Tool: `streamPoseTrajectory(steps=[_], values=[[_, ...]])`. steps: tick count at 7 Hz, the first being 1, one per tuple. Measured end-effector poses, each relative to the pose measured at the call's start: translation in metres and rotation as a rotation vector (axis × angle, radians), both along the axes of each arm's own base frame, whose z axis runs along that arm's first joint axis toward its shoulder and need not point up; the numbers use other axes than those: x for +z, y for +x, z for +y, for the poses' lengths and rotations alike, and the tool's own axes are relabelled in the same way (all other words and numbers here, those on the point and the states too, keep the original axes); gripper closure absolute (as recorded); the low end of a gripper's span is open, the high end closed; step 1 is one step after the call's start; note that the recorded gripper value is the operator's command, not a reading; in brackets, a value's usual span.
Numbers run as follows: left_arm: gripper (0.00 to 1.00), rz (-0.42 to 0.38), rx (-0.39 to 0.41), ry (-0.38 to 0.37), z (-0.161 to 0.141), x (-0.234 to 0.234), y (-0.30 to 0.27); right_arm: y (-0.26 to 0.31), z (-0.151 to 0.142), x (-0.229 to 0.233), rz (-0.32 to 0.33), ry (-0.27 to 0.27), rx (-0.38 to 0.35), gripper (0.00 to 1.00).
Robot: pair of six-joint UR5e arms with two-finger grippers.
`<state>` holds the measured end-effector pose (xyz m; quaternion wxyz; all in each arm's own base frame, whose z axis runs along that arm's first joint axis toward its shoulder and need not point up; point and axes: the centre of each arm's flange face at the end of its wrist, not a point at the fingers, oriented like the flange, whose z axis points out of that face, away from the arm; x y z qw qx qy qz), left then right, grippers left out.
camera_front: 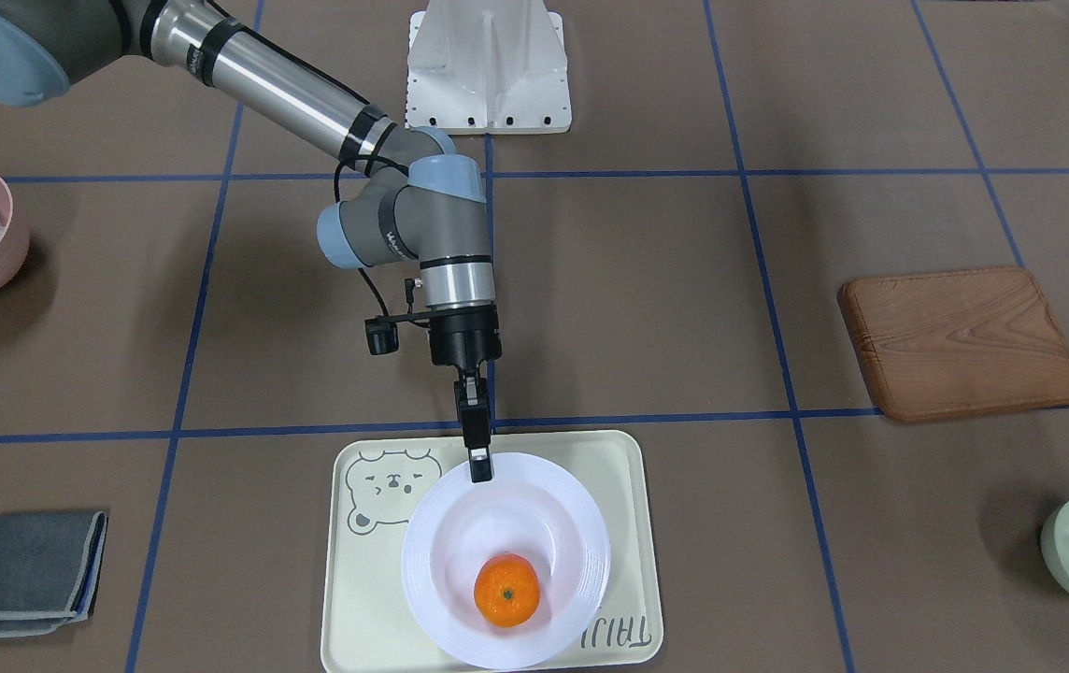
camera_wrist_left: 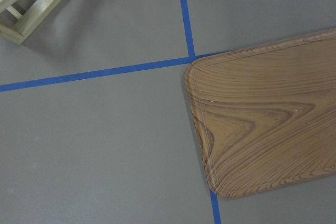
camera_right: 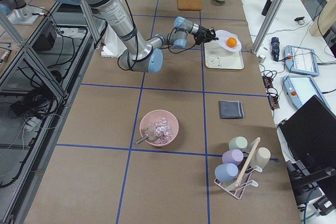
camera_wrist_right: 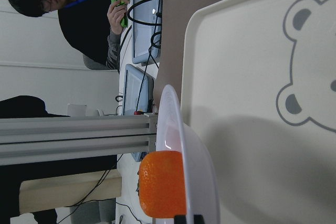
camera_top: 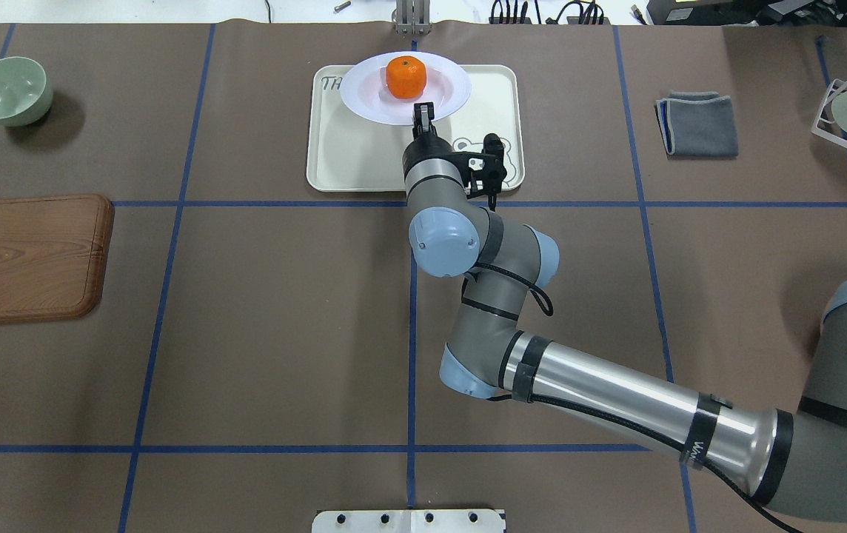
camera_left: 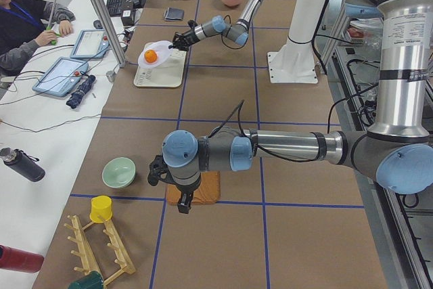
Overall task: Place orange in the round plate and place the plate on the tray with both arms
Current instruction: 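Carry the plate with the orange onto the cream bear tray with the right gripper, then open the right gripper to release the plate on the tray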
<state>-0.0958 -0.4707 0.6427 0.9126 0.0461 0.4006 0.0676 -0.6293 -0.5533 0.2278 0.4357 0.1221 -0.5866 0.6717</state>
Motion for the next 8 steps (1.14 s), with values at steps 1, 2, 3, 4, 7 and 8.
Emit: streamPoseTrajectory(steps=[1,2,3,4,7,8], values=[[0.02,0.0,0.0,0.001,-0.001,-0.001,0.0,-0.007,-0.005,0.009,0.014,-0.019,0.005,0.54],[0.02,0.0,0.0,0.003,-0.001,-0.002,0.0,-0.009,-0.007,0.012,0.03,-0.022,0.0,0.01],[0.02,0.0,0.0,0.004,0.0,-0.002,0.0,-0.012,-0.001,0.012,0.077,-0.004,-0.039,0.0],[0.02,0.0,0.0,0.005,0.0,-0.003,0.0,-0.011,0.015,0.01,0.156,0.044,-0.119,0.0],[0.02,0.0,0.0,0.004,0.0,-0.002,0.0,0.033,0.055,-0.009,0.469,0.152,-0.478,0.0],[0.02,0.0,0.0,0.003,0.001,-0.002,0.0,0.054,0.052,-0.015,0.632,0.161,-0.644,0.0]])
